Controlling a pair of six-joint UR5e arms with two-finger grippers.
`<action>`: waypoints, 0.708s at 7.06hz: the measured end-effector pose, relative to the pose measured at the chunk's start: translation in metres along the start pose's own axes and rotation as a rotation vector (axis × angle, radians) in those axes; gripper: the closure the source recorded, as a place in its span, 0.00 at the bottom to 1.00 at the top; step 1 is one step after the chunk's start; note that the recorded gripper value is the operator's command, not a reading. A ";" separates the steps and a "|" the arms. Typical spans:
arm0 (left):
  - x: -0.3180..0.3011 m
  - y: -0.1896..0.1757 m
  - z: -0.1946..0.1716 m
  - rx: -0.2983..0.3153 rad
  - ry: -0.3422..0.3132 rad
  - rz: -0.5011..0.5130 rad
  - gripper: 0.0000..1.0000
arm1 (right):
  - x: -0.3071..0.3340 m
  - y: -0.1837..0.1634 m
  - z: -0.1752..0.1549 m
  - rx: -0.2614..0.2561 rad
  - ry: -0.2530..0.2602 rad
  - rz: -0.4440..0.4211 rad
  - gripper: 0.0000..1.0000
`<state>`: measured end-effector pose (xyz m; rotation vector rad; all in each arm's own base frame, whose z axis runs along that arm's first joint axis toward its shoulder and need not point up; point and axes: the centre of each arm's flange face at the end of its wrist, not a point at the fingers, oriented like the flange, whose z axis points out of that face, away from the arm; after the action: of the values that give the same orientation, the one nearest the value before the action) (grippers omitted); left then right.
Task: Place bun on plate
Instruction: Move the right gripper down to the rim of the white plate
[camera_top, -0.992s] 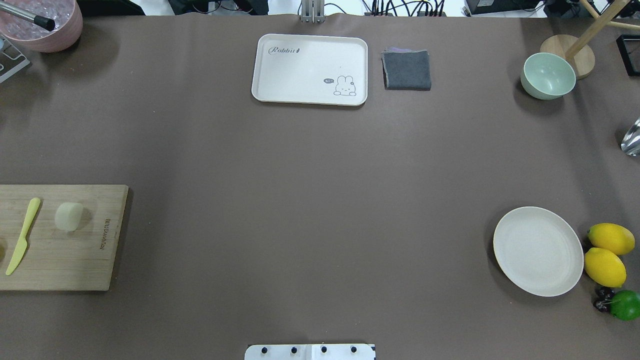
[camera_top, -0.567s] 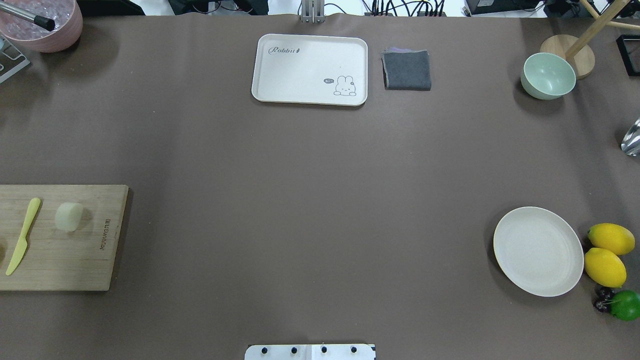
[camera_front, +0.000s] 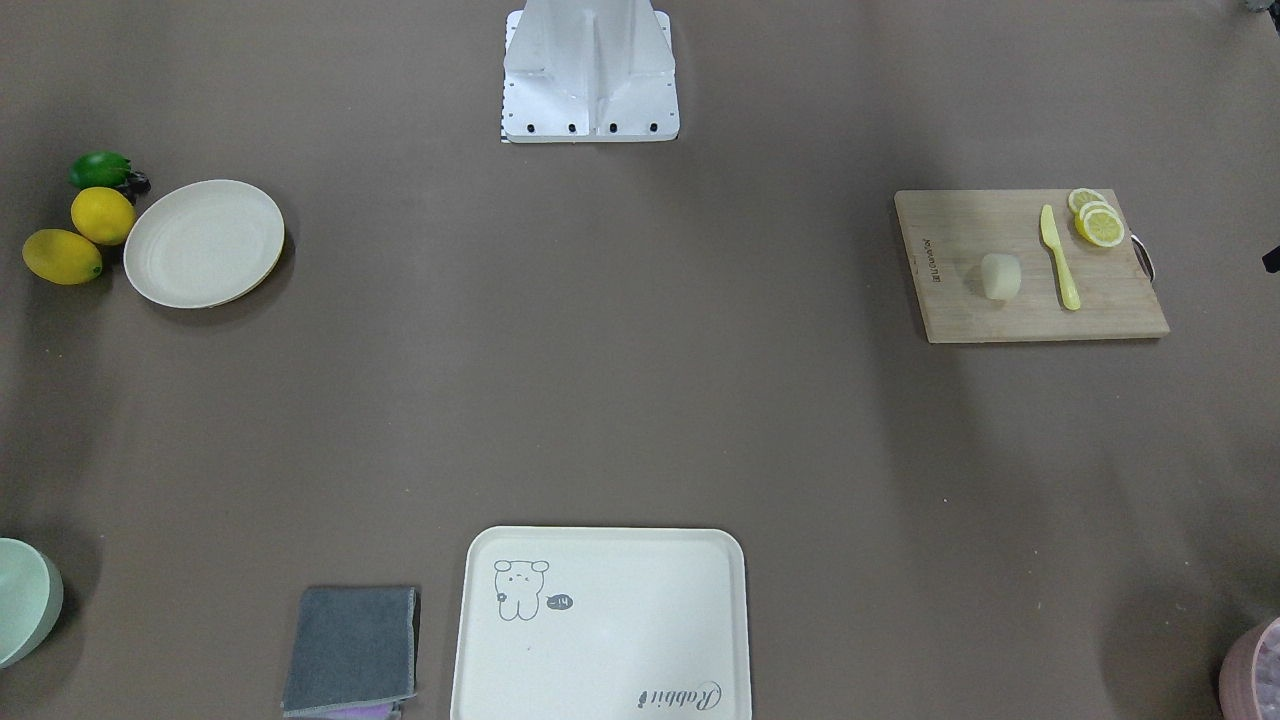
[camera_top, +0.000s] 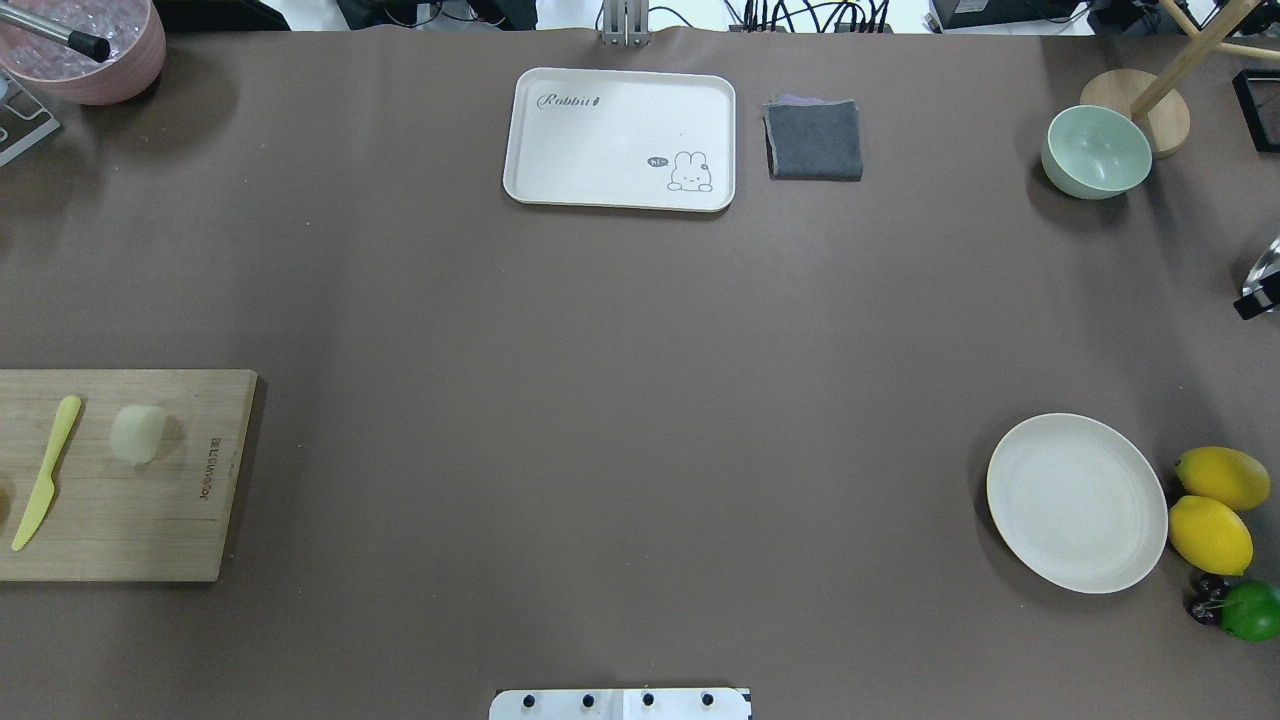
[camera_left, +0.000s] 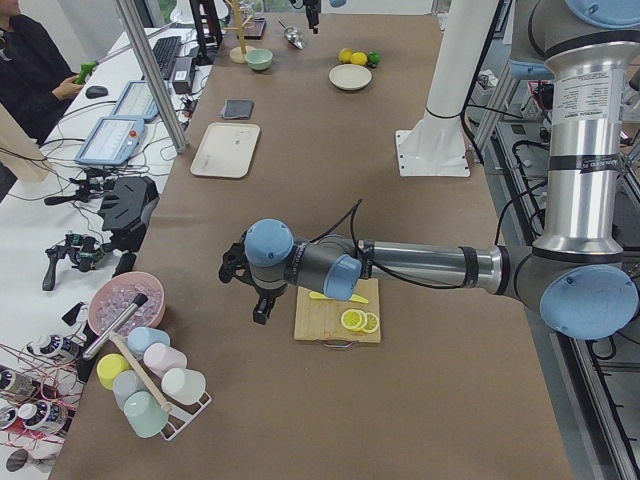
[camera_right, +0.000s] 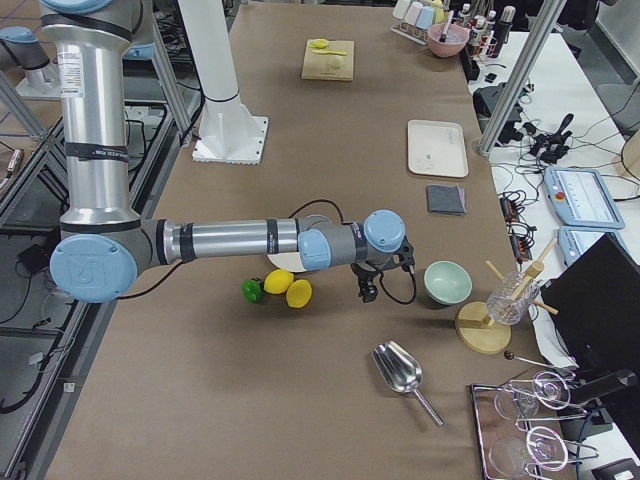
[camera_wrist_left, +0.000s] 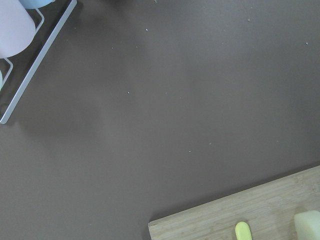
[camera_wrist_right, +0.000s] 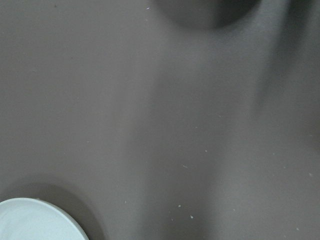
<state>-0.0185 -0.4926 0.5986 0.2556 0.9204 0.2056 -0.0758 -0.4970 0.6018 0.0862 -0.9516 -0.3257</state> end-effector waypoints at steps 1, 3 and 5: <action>0.003 -0.001 0.002 -0.002 0.001 0.006 0.02 | -0.015 0.002 0.023 -0.012 0.004 -0.054 0.06; 0.008 -0.002 0.005 -0.007 0.008 0.016 0.02 | -0.039 0.004 0.053 -0.046 -0.008 -0.104 0.15; 0.012 -0.003 0.004 -0.004 0.013 0.022 0.02 | -0.066 0.005 0.074 -0.069 -0.022 -0.071 0.21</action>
<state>-0.0086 -0.4930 0.5908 0.2609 0.9300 0.2300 -0.1694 -0.4669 0.5941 0.0539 -0.9595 -0.4254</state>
